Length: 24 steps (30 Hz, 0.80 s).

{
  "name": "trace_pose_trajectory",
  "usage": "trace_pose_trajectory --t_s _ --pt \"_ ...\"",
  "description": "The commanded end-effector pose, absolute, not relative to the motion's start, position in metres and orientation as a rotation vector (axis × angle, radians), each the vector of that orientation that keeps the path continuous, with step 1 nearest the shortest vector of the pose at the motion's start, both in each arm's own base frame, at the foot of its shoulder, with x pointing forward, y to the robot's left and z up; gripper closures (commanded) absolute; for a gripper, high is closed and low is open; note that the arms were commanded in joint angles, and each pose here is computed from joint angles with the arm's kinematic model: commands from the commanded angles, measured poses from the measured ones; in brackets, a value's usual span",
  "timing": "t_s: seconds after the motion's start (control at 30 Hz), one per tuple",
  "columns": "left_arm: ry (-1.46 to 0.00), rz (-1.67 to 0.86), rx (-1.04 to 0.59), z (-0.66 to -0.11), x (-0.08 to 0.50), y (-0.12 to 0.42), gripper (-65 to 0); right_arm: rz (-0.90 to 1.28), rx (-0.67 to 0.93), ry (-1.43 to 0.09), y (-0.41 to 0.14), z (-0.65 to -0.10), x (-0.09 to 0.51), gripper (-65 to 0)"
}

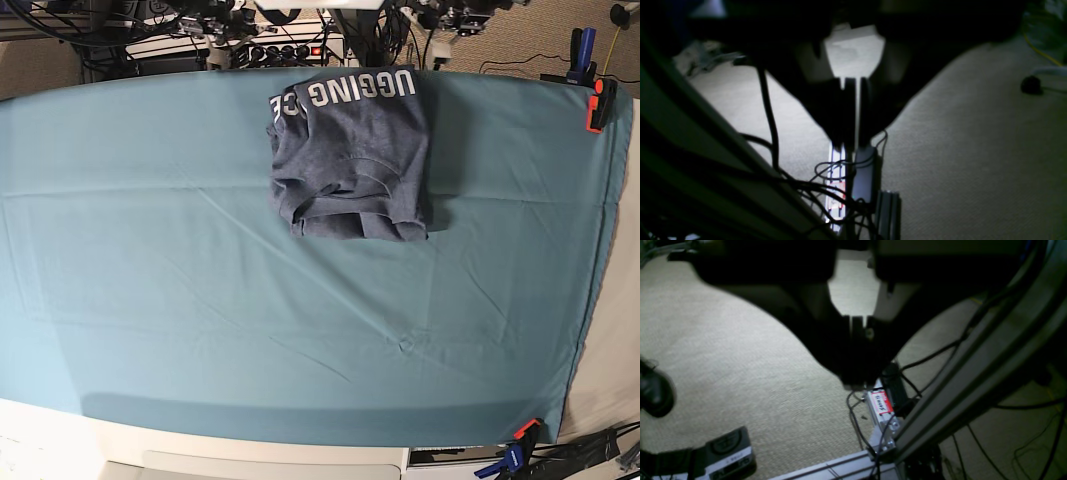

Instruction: Fold the T-shirt properly

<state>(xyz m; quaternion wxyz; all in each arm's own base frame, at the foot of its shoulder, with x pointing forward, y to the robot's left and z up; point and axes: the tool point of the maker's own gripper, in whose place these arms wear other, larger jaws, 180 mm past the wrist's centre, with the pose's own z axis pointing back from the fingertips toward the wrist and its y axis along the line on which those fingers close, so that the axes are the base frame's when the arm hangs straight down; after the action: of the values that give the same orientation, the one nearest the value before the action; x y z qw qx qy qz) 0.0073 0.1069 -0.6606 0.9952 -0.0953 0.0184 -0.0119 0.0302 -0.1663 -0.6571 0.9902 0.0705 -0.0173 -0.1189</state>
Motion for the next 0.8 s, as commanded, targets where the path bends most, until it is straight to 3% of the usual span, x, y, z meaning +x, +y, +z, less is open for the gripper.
trace_pose_trajectory --t_s 0.0,0.77 --pt "0.032 -0.033 -0.192 -0.660 0.009 0.108 0.0 -0.233 0.135 -0.055 -0.172 -0.656 0.037 0.0" --pt "0.024 -0.034 -0.210 -0.660 -0.001 0.098 -0.7 -0.232 0.129 -0.093 -0.176 -0.655 0.045 0.0"
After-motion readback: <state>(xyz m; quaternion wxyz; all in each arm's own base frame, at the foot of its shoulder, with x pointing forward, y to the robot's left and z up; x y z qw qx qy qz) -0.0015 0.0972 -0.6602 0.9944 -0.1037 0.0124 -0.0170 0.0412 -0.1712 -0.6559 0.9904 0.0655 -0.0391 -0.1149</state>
